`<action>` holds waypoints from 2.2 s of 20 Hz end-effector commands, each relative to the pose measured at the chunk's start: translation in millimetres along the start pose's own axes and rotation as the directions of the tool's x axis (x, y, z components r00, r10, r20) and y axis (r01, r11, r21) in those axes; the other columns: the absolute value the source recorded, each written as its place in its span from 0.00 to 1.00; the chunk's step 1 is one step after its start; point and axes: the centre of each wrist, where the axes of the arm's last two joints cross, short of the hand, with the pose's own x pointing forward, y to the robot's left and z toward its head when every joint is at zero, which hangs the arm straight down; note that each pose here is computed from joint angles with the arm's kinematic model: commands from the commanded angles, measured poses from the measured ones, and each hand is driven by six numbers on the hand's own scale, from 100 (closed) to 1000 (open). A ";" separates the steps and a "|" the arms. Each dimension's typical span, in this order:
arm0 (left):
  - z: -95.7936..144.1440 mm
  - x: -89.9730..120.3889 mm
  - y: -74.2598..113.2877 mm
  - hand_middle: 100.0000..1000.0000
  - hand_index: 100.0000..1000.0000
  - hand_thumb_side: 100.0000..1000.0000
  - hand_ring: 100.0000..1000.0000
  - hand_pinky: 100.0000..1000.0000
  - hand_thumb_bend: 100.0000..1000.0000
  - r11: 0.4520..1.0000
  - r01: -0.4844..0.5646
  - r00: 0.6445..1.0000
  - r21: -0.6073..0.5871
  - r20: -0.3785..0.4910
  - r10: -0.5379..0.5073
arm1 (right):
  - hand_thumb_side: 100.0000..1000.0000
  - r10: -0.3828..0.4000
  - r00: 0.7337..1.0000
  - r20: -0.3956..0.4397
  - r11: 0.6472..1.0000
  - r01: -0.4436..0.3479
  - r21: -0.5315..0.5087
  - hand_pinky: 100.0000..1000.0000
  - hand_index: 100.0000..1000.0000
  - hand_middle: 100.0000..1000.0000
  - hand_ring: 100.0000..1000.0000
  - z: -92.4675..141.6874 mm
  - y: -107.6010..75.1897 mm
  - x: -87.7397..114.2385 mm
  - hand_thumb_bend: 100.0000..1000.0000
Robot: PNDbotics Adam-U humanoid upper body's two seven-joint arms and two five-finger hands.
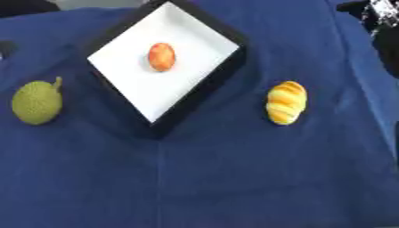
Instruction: Pick up objects on the table and place them in the box.
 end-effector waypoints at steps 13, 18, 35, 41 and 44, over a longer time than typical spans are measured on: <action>52.9 -21.4 -23.5 0.83 0.90 0.17 0.83 0.87 0.46 0.958 -0.160 0.961 -0.239 -0.258 0.096 | 0.55 0.033 0.999 0.035 0.999 -0.034 0.011 1.00 0.86 0.72 0.76 -5.2 -5.9 10.2 0.00; 40.8 -36.9 -46.1 0.83 0.91 0.21 0.83 0.86 0.44 0.941 -0.219 0.941 -0.256 -0.309 0.135 | 0.55 0.027 0.999 0.035 1.000 -0.027 0.014 1.00 0.86 0.72 0.76 -5.8 -4.6 9.6 0.00; 1.6 -53.1 -82.3 0.84 0.92 0.20 0.85 0.90 0.62 0.918 -0.135 0.960 -0.374 -0.280 0.027 | 0.55 0.018 0.999 0.037 0.999 -0.019 0.032 1.00 0.86 0.72 0.76 -7.9 -1.1 8.0 0.00; -10.0 -56.1 -90.5 0.78 0.89 0.22 0.80 0.85 0.42 0.947 -0.154 0.951 -0.283 -0.302 0.064 | 0.55 0.018 0.999 0.037 0.999 -0.019 0.037 1.00 0.86 0.72 0.76 -8.4 -0.4 6.8 0.00; -16.1 -57.3 -89.2 0.71 0.82 0.12 0.75 0.82 0.38 0.951 -0.172 0.946 -0.258 -0.313 0.086 | 0.55 0.017 0.999 0.037 0.999 -0.018 0.039 1.00 0.86 0.72 0.76 -8.6 0.1 6.5 0.00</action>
